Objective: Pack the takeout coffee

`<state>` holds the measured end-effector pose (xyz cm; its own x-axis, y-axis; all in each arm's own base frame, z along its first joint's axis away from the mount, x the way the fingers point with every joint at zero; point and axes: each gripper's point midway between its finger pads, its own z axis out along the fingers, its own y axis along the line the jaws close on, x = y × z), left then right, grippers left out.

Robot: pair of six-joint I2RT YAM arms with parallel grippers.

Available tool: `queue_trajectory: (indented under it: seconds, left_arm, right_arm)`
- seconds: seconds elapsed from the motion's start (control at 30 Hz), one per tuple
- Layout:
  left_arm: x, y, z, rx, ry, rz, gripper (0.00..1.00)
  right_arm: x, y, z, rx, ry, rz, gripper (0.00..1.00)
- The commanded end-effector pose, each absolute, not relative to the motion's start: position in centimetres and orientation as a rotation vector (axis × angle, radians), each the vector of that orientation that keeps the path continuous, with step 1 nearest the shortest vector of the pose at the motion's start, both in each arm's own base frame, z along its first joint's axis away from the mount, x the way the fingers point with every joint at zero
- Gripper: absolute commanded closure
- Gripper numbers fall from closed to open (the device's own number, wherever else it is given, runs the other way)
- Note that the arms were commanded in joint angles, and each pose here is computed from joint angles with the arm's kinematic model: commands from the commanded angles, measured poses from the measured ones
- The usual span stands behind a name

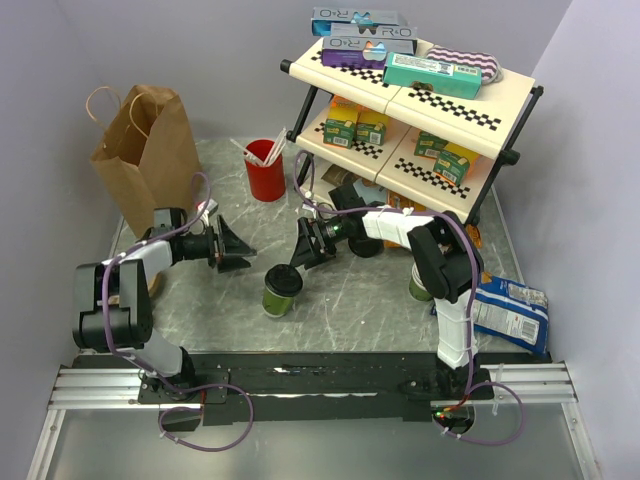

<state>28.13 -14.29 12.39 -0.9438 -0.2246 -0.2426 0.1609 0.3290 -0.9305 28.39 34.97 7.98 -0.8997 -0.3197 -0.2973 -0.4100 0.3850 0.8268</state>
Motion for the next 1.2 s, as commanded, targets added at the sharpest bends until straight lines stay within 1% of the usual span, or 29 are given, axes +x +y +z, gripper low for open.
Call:
queue_trajectory:
  seconds: [0.0, 0.07, 0.1, 0.2, 0.47, 0.6, 0.73, 0.77, 0.87, 0.93, 1.03, 1.1, 1.13, 1.17]
  left_arm:
    - [26.0, -15.1, 13.6, 0.141, 2.22, -1.759, 0.01]
    - [26.4, -15.3, 13.4, 0.269, 2.215, -1.69, 0.0]
    - [26.0, -15.3, 12.4, 0.26, 2.27, -1.683, 0.01]
    - [25.6, -15.3, 11.8, 0.281, 2.29, -1.709, 0.0]
    - [25.1, -15.3, 12.1, 0.357, 2.26, -1.748, 0.0]
    - [25.2, -15.3, 12.4, 0.406, 2.236, -1.707, 0.01]
    - [25.4, -15.6, 12.1, 0.493, 2.231, -1.583, 0.01]
    - [25.5, -15.7, 12.3, 0.551, 2.221, -1.514, 0.01]
    - [25.0, -17.1, 13.2, 0.631, 2.184, -1.449, 0.01]
    - [25.1, -18.1, 13.2, 0.665, 2.179, -1.406, 0.01]
    - [23.4, -19.8, 13.8, 0.774, 2.155, -1.457, 0.01]
    - [21.9, -20.9, 13.8, 0.876, 2.14, -1.469, 0.01]
    - [21.8, -21.2, 13.8, 0.906, 2.128, -1.463, 0.01]
    - [21.6, -21.4, 13.7, 0.911, 2.128, -1.475, 0.01]
  right_arm:
    - [28.9, 35.5, 8.4, -0.706, 2.508, 1.532, 0.1]
    - [28.9, 35.6, 8.7, -0.71, 2.494, 1.543, 0.1]
    - [28.9, 35.7, 8.9, -0.715, 2.485, 1.548, 0.1]
    - [29.0, 35.8, 9.7, -0.73, 2.454, 1.559, 0.09]
    - [28.1, 35.4, 11.1, -0.722, 2.446, 1.557, 0.09]
    - [26.8, 34.9, 11.0, -0.692, 2.471, 1.539, 0.08]
    - [27.9, 34.8, 11.8, -0.702, 2.423, 1.498, 0.07]
    - [28.7, 35.0, 13.1, -0.73, 2.367, 1.492, 0.06]
    - [30.7, 34.2, 16.3, -0.82, 2.23, 1.418, 0.05]
    - [31.0, 32.8, 17.6, -0.893, 2.187, 1.343, 0.04]
    - [32.0, 29.8, 19.1, -0.915, 2.154, 1.183, 0.04]
    - [31.2, 27.1, 17.8, -0.891, 2.244, 1.081, 0.04]
    - [31.1, 25.4, 18.5, -0.914, 2.213, 1.017, 0.05]
    - [30.2, 24.2, 17.5, -0.923, 2.252, 0.987, 0.05]
